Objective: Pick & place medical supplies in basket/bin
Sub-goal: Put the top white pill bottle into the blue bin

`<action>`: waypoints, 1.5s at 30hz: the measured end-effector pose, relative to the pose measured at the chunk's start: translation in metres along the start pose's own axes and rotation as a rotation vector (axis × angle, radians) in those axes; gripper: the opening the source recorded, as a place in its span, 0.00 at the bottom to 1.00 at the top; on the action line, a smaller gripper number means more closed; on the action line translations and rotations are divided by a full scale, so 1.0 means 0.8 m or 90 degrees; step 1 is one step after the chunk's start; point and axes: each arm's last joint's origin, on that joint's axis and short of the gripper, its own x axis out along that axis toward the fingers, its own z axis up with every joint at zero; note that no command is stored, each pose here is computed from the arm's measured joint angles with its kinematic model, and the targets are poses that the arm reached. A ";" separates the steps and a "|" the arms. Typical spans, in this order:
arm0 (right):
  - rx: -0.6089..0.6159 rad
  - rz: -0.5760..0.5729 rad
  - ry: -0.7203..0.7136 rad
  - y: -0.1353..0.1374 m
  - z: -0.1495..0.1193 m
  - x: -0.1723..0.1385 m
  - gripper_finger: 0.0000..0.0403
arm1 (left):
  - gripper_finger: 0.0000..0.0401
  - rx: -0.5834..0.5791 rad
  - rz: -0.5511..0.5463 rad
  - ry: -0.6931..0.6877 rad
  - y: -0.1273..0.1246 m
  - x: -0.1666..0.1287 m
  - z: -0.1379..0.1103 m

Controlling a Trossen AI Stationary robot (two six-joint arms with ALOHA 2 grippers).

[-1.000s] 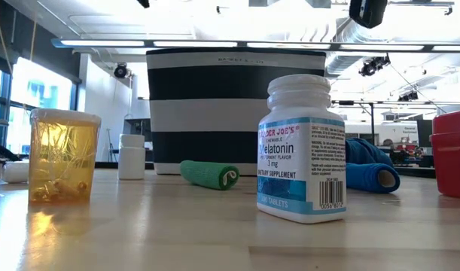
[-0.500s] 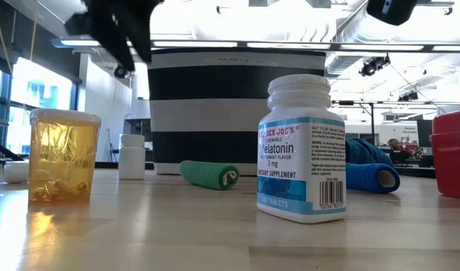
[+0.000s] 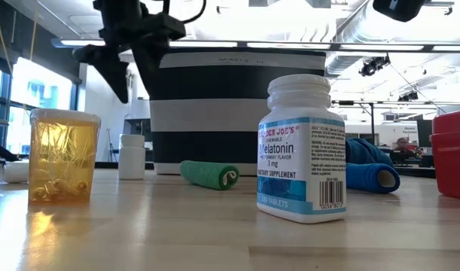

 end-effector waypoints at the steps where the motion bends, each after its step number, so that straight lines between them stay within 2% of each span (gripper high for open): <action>1: 0.003 -0.002 -0.002 0.000 0.000 0.000 0.20 | 0.79 0.007 0.008 0.003 0.000 0.003 0.001; 5: 0.010 -0.026 -0.026 -0.002 0.001 0.000 0.20 | 0.91 0.042 0.062 0.007 0.006 0.015 0.009; 9: 0.012 -0.045 -0.045 -0.003 0.003 0.000 0.20 | 0.95 0.069 0.102 -0.006 0.008 0.028 0.019; 17: 0.020 -0.059 -0.056 -0.007 0.007 0.001 0.20 | 0.85 0.122 0.113 0.012 0.008 0.044 0.030; 25: 0.022 -0.075 -0.072 -0.009 0.008 0.001 0.20 | 0.76 0.140 0.114 0.019 0.010 0.050 0.039; 32: 0.018 -0.079 -0.069 -0.010 0.008 0.001 0.20 | 0.75 0.121 0.100 0.036 0.016 0.053 0.051; 38: 0.016 -0.084 -0.066 -0.010 0.007 0.001 0.20 | 0.76 0.141 0.098 0.040 0.018 0.054 0.053; 45: 0.016 -0.085 -0.066 -0.011 0.007 0.001 0.20 | 0.76 0.168 0.107 0.029 0.018 0.071 0.033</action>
